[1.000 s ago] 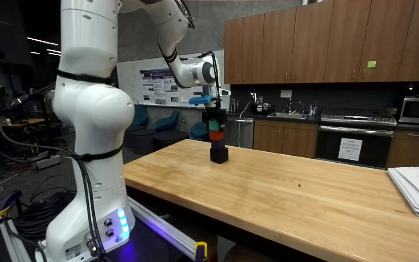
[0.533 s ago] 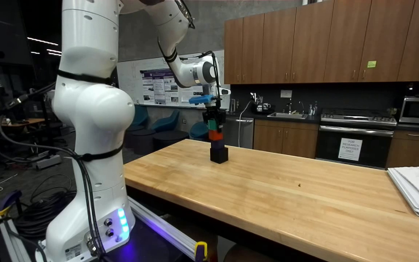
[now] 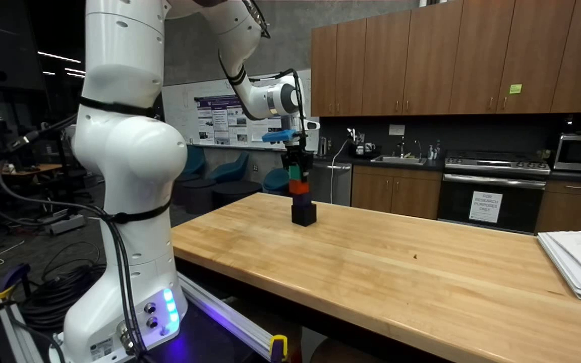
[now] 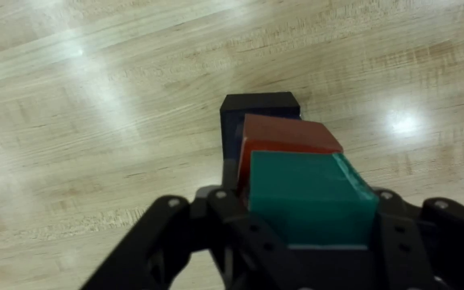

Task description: Move both the green cube and orange cube to the table

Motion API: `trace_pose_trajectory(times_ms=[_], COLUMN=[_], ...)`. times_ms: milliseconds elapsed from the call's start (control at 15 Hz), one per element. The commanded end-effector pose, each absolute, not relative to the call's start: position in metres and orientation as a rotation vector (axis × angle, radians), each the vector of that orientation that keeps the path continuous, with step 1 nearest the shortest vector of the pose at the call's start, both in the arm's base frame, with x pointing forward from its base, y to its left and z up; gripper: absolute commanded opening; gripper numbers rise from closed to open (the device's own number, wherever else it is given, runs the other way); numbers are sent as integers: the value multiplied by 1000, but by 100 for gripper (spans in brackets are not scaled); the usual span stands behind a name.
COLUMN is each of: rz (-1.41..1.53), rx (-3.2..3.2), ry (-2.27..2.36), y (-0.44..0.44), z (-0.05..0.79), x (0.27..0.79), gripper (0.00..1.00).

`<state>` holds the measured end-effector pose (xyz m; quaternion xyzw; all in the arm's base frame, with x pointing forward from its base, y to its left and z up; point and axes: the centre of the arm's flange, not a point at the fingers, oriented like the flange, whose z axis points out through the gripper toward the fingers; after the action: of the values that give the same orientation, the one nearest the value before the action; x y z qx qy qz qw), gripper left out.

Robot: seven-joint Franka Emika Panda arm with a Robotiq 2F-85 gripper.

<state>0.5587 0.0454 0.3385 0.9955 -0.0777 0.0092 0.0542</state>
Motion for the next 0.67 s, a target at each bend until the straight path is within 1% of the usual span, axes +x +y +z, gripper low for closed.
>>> trace_pose_trajectory(times_ms=[0, 600], rz=[23, -3], rx=[3012, 2986], ry=[-271, -323], y=[54, 79], z=[353, 373], x=[548, 535], gripper=[33, 33])
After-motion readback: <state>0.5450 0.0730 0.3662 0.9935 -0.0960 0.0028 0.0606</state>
